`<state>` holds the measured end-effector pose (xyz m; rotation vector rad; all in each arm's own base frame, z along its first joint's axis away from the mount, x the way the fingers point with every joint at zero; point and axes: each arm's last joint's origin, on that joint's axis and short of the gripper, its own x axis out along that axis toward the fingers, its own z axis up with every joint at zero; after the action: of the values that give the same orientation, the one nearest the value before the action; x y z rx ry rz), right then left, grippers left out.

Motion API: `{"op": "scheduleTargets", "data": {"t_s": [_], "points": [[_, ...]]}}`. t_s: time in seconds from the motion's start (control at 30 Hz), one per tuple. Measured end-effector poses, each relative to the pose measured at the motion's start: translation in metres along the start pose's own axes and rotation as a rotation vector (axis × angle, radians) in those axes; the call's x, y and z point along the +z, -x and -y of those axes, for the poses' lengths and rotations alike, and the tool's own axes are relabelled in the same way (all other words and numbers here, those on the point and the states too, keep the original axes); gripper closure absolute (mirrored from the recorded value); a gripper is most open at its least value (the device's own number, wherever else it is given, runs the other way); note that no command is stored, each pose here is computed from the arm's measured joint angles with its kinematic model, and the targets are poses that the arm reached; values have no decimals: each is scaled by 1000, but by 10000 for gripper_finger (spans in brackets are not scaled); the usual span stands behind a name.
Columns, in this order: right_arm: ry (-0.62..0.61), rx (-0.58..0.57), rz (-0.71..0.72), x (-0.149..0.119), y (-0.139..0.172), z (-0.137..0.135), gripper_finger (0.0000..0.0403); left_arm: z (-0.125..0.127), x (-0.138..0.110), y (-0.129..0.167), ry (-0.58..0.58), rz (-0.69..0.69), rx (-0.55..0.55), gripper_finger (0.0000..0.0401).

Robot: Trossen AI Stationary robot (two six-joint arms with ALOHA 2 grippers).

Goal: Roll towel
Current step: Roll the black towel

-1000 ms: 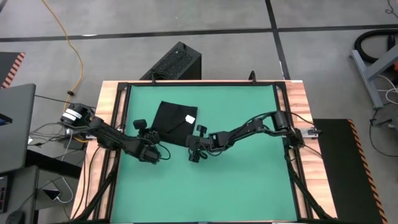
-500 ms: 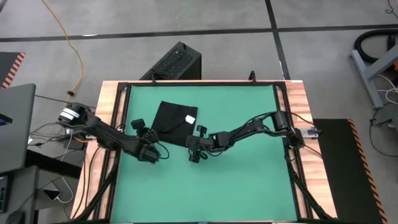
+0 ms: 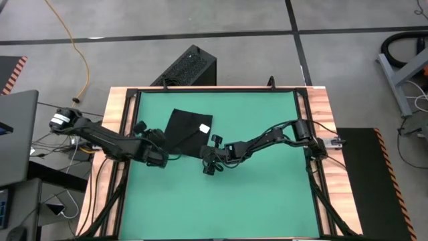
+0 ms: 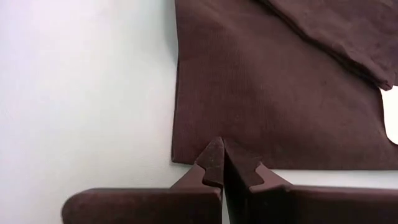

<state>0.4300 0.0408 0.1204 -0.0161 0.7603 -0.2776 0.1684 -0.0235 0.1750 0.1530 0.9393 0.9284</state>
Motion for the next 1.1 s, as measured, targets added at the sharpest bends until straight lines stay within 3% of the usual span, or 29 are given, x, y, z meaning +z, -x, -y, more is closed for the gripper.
{"op": "scheduleTargets", "data": {"t_s": [0.1, 0.23, 0.3, 0.4, 0.57, 0.87, 1.1], "points": [[0, 0, 0, 0, 0, 0, 383, 3, 11, 5, 24, 114, -147, 331], [0, 1, 0, 0, 0, 0, 383, 6, 27, 0, -97, 223, -361, 331], [0, 0, 0, 0, 0, 0, 383, 7, 34, -5, -179, 273, -407, 331], [0, 1, 0, 0, 0, 0, 383, 6, 41, -17, -278, 282, -419, 330], [0, 1, 0, 0, 0, 0, 383, 4, 47, -39, -320, 218, -497, 305], [-1, 2, 3, 0, 0, 0, 383, 15, 49, -73, -365, 166, -455, 234], [-1, 2, 4, 0, 0, 0, 383, 28, 42, -87, -385, 109, -433, 225]]}}
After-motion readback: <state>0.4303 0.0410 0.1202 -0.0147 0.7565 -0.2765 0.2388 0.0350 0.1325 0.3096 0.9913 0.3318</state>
